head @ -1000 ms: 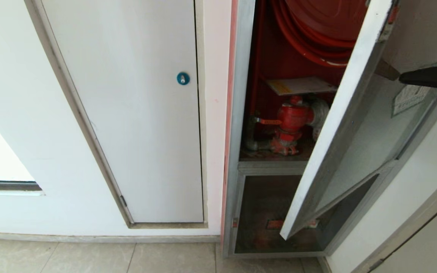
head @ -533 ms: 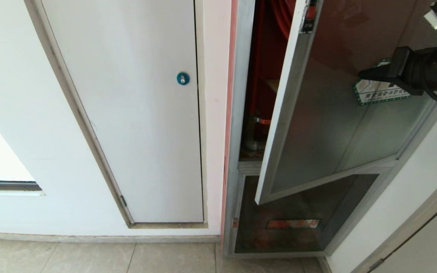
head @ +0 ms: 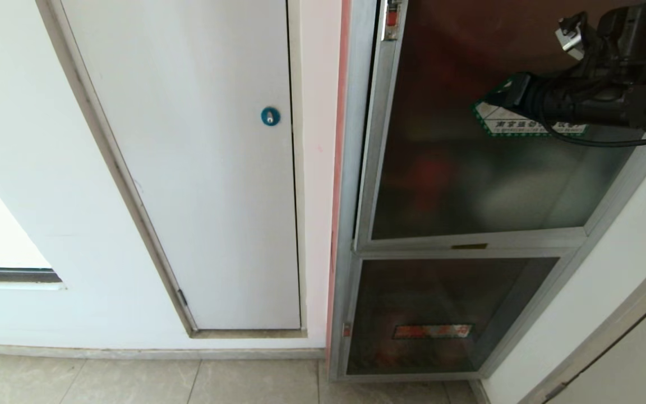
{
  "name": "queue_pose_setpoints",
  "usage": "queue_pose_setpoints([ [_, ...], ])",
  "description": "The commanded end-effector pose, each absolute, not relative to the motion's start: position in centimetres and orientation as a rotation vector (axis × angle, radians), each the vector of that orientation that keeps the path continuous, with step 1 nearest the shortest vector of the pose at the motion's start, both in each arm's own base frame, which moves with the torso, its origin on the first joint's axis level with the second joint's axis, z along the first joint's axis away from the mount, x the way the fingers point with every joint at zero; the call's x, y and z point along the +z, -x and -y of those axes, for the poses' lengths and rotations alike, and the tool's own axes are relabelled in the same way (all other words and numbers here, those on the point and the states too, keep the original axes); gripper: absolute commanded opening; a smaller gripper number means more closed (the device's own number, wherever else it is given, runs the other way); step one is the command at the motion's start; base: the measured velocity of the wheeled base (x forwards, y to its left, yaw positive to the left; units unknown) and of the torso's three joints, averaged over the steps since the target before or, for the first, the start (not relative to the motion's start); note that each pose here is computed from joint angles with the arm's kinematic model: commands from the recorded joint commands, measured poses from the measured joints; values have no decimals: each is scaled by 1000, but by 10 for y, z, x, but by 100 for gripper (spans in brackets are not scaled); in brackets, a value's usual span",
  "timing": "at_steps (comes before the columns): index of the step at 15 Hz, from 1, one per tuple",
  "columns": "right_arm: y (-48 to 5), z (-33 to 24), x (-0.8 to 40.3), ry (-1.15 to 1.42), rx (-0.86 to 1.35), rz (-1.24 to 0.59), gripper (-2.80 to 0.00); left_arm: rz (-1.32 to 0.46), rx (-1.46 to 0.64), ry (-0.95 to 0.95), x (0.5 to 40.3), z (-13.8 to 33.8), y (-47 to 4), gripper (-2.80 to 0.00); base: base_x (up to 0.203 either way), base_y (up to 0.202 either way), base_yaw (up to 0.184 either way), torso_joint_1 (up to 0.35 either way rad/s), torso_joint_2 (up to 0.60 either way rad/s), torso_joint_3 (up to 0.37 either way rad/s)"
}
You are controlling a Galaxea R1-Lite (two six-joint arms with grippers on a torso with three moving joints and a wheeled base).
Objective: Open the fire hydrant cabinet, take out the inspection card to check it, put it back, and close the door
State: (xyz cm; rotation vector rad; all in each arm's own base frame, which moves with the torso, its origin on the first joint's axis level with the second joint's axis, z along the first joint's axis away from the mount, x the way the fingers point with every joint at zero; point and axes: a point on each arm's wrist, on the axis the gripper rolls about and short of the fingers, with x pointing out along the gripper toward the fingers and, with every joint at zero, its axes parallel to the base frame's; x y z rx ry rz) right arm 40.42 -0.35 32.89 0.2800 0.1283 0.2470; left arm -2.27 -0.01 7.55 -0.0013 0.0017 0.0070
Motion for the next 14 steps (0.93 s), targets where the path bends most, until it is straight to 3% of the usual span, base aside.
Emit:
queue_pose_setpoints([
  [1, -441, 1, 296, -281, 238, -142, -280, -3, 8, 2, 75, 0, 23, -280, 0, 0, 0, 0, 0, 0],
  [9, -479, -4, 259, -178, 107, -28, -280, -4, 8, 2, 75, 0, 23, -280, 0, 0, 0, 0, 0, 0],
  [14, -476, -4, 264, -179, 107, -24, -280, -4, 8, 2, 75, 0, 23, -280, 0, 0, 0, 0, 0, 0],
])
